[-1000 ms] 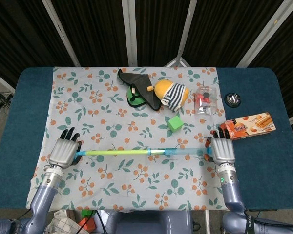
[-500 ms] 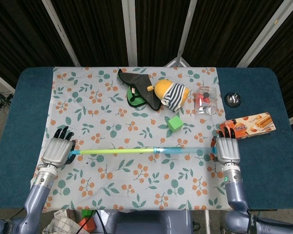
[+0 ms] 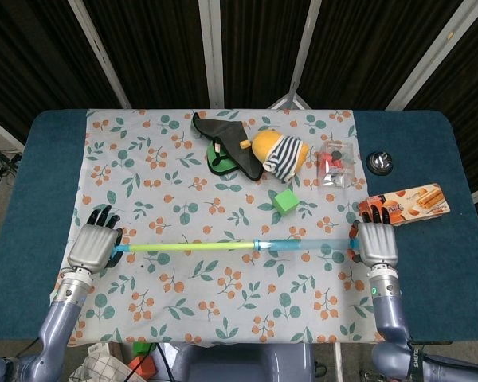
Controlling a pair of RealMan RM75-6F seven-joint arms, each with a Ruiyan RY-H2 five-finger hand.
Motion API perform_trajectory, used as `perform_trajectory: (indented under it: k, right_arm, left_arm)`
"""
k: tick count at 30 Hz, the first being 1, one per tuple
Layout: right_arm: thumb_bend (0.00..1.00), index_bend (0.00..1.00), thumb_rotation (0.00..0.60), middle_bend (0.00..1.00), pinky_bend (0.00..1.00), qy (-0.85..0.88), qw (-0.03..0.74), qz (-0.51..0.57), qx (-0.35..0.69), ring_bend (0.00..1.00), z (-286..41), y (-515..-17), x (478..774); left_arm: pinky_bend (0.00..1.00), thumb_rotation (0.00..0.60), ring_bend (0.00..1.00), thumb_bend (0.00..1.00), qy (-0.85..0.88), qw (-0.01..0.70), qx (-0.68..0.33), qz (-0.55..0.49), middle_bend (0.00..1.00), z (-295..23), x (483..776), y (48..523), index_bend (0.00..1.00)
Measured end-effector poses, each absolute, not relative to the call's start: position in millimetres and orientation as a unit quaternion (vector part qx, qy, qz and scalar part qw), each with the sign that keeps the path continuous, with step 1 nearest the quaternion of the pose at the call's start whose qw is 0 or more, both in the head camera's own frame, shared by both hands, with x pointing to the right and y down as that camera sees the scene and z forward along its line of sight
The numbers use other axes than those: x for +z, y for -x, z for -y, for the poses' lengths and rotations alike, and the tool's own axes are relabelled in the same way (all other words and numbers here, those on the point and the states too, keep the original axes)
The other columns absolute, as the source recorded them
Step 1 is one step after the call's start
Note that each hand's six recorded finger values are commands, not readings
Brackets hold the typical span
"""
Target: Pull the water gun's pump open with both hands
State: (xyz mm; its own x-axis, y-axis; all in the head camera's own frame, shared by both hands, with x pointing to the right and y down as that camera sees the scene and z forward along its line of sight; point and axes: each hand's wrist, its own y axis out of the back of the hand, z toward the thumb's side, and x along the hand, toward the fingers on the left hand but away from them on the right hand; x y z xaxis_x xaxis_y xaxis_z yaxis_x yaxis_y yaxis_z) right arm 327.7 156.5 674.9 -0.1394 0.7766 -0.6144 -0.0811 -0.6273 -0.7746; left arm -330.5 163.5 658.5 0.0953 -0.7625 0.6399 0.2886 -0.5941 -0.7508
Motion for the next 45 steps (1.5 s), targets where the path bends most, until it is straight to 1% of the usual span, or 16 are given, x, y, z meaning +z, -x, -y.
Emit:
perform_trajectory:
  k: [2, 3, 5, 7, 9, 10, 11, 14, 27, 32, 34, 38, 45]
  right_arm:
    - [0.30, 0.74, 0.600, 0.23, 0.00, 0.578, 0.309, 0.300, 0.693, 0.00, -156.7, -328.3, 675.2]
    - [0.30, 0.72, 0.600, 0.23, 0.00, 0.578, 0.308, 0.299, 0.694, 0.00, -157.1, -328.7, 675.5]
    - [0.30, 0.60, 0.600, 0.20, 0.00, 0.578, 0.307, 0.298, 0.694, 0.00, -157.6, -329.2, 675.7]
    - [0.30, 0.33, 0.600, 0.10, 0.00, 0.579, 0.306, 0.296, 0.695, 0.00, -158.7, -329.4, 676.3]
    - [0.30, 0.10, 0.600, 0.02, 0.00, 0.582, 0.303, 0.291, 0.696, 0.00, -160.5, -329.4, 677.3]
    - [0.30, 0.04, 0.600, 0.00, 0.00, 0.582, 0.303, 0.287, 0.698, 0.00, -161.1, -329.5, 677.6]
    - [0.30, 0.00, 0.600, 0.00, 0.00, 0.582, 0.304, 0.283, 0.699, 0.00, -161.6, -329.8, 677.8]
    - [0.30, 0.00, 0.600, 0.00, 0.00, 0.580, 0.306, 0.274, 0.703, 0.00, -161.6, -330.1, 676.6]
    - [0.30, 0.00, 0.600, 0.00, 0.00, 0.581, 0.314, 0.275, 0.699, 0.00, -160.8, -331.6, 666.2]
    - [0.30, 0.00, 0.600, 0.00, 0.00, 0.593, 0.315, 0.286, 0.684, 0.00, -165.4, -333.3, 656.1]
    - [0.30, 0.00, 0.600, 0.00, 0.00, 0.599, 0.317, 0.291, 0.675, 0.00, -167.9, -335.7, 649.3]
    - [0.30, 0.00, 0.600, 0.00, 0.00, 0.604, 0.327, 0.304, 0.660, 0.00, -174.0, -345.6, 632.2]
    - [0.30, 0.00, 0.600, 0.00, 0.00, 0.603, 0.352, 0.355, 0.622, 0.00, -192.3, -382.3, 582.8]
  left_arm:
    - [0.10, 0.600, 0.00, 0.53, 0.618, 0.407, -0.645, -0.192, 0.17, -163.5, 658.7, 330.3, 0.62]
    - [0.09, 0.600, 0.00, 0.51, 0.618, 0.407, -0.645, -0.191, 0.16, -163.7, 658.9, 330.2, 0.58]
    - [0.08, 0.600, 0.00, 0.46, 0.618, 0.407, -0.645, -0.191, 0.12, -164.1, 659.1, 330.1, 0.48]
    - [0.06, 0.600, 0.00, 0.35, 0.618, 0.405, -0.647, -0.189, 0.08, -165.0, 659.8, 330.4, 0.34]
    - [0.05, 0.600, 0.00, 0.26, 0.618, 0.403, -0.649, -0.187, 0.06, -166.2, 660.9, 331.0, 0.23]
    - [0.05, 0.600, 0.00, 0.24, 0.618, 0.401, -0.650, -0.185, 0.05, -166.9, 661.6, 331.1, 0.20]
    - [0.05, 0.600, 0.00, 0.21, 0.619, 0.398, -0.651, -0.184, 0.05, -168.0, 662.5, 330.7, 0.17]
    - [0.04, 0.600, 0.00, 0.19, 0.622, 0.398, -0.649, -0.184, 0.04, -169.0, 662.8, 328.1, 0.14]
    - [0.04, 0.600, 0.00, 0.19, 0.627, 0.396, -0.641, -0.197, 0.04, -171.0, 655.5, 329.7, 0.14]
    - [0.04, 0.600, 0.00, 0.19, 0.634, 0.390, -0.629, -0.225, 0.04, -173.2, 644.8, 336.6, 0.14]
    - [0.04, 0.600, 0.00, 0.19, 0.637, 0.387, -0.622, -0.239, 0.03, -174.8, 639.2, 340.6, 0.13]
    - [0.01, 0.600, 0.00, 0.18, 0.642, 0.381, -0.604, -0.278, 0.00, -181.4, 621.6, 355.0, 0.08]
    - [0.00, 0.600, 0.00, 0.18, 0.644, 0.393, -0.559, -0.344, 0.00, -204.7, 577.6, 390.3, 0.03]
